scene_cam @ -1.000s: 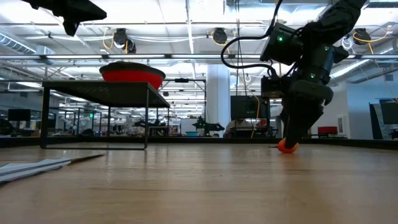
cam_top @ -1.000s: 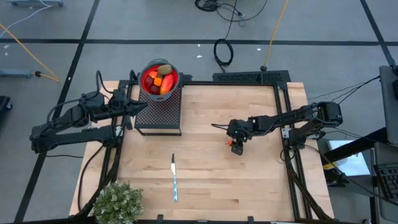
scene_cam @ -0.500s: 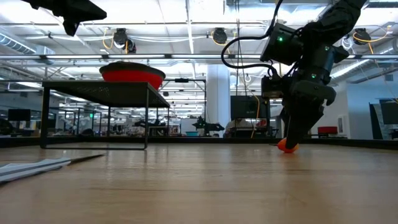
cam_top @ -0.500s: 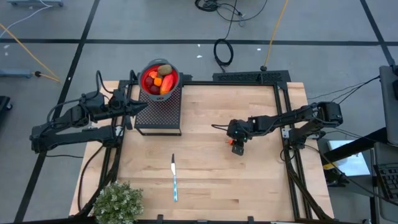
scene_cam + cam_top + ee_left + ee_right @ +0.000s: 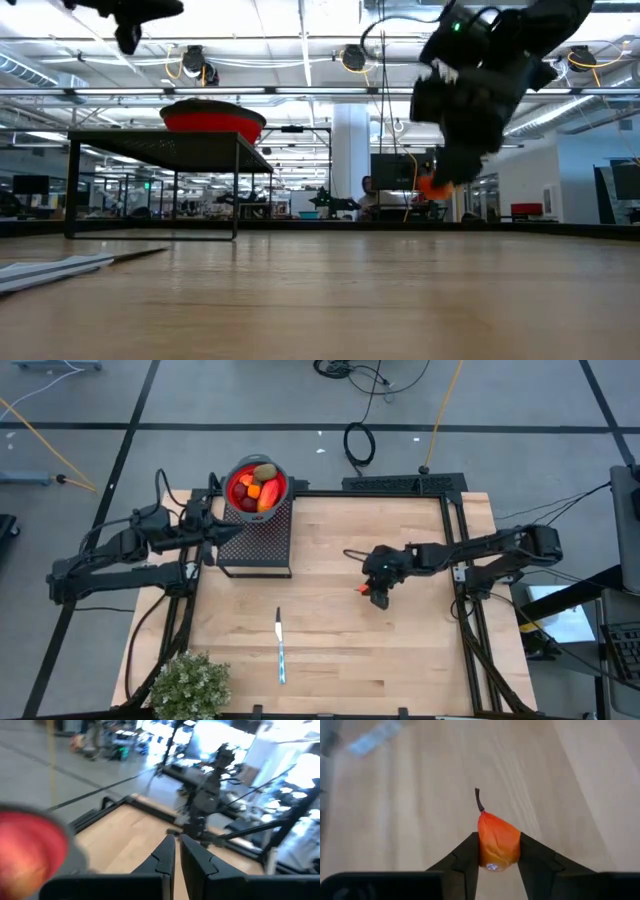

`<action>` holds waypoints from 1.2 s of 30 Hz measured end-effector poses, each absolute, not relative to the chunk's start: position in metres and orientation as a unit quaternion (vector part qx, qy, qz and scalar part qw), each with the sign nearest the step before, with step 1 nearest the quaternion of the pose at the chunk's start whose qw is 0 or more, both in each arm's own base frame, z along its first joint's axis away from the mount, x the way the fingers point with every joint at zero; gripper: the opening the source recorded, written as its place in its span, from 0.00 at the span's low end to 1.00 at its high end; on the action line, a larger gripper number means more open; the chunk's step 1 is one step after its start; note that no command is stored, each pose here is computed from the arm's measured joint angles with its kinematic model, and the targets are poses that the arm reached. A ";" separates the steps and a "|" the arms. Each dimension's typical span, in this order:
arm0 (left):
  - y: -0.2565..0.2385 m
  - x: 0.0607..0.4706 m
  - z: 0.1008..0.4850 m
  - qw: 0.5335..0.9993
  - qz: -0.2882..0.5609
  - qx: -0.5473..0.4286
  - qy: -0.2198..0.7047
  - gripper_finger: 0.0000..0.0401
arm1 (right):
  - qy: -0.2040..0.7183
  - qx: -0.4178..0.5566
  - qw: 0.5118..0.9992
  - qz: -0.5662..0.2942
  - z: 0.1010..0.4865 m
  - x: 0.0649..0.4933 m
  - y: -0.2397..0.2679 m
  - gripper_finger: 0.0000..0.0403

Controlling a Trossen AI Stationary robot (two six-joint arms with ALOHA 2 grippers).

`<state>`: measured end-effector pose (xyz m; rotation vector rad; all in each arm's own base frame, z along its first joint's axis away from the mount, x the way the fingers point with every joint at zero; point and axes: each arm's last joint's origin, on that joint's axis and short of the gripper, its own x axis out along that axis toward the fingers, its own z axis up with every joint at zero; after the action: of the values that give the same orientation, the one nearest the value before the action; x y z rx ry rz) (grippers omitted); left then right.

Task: Pick & Place Fruit
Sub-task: Put the peach into the red strainer bowl on the shelf

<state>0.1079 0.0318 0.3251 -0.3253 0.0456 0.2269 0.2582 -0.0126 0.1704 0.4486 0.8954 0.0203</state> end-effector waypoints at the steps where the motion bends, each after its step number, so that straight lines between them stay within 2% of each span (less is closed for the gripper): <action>1: 0.032 0.111 0.327 0.982 0.099 -0.158 0.015 0.06 | 0.412 0.218 0.884 0.019 0.176 0.258 -0.012 0.27; 8: 0.039 0.142 0.333 0.987 0.035 -0.158 -0.018 0.06 | 0.257 0.228 0.938 0.042 0.225 0.256 -0.012 0.26; 14: 0.039 0.169 0.337 0.988 -0.016 -0.143 -0.058 0.07 | 0.140 0.234 0.960 0.063 0.256 0.255 -0.012 0.26; 24: 0.026 0.207 0.343 0.987 -0.085 -0.080 -0.111 0.08 | 0.046 0.232 0.968 0.080 0.275 0.257 -0.013 0.26; 28: 0.020 0.227 0.351 0.987 -0.103 -0.071 -0.103 0.14 | 0.032 0.229 0.970 0.078 0.278 0.257 -0.016 0.26; 36: 0.012 0.273 0.366 0.990 -0.125 -0.033 -0.052 0.33 | 0.012 0.222 0.972 0.081 0.282 0.257 -0.018 0.26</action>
<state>0.2734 0.0116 0.3665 -0.0670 -0.1052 -0.2508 0.2568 -0.0179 0.2818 0.4488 0.0237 0.1642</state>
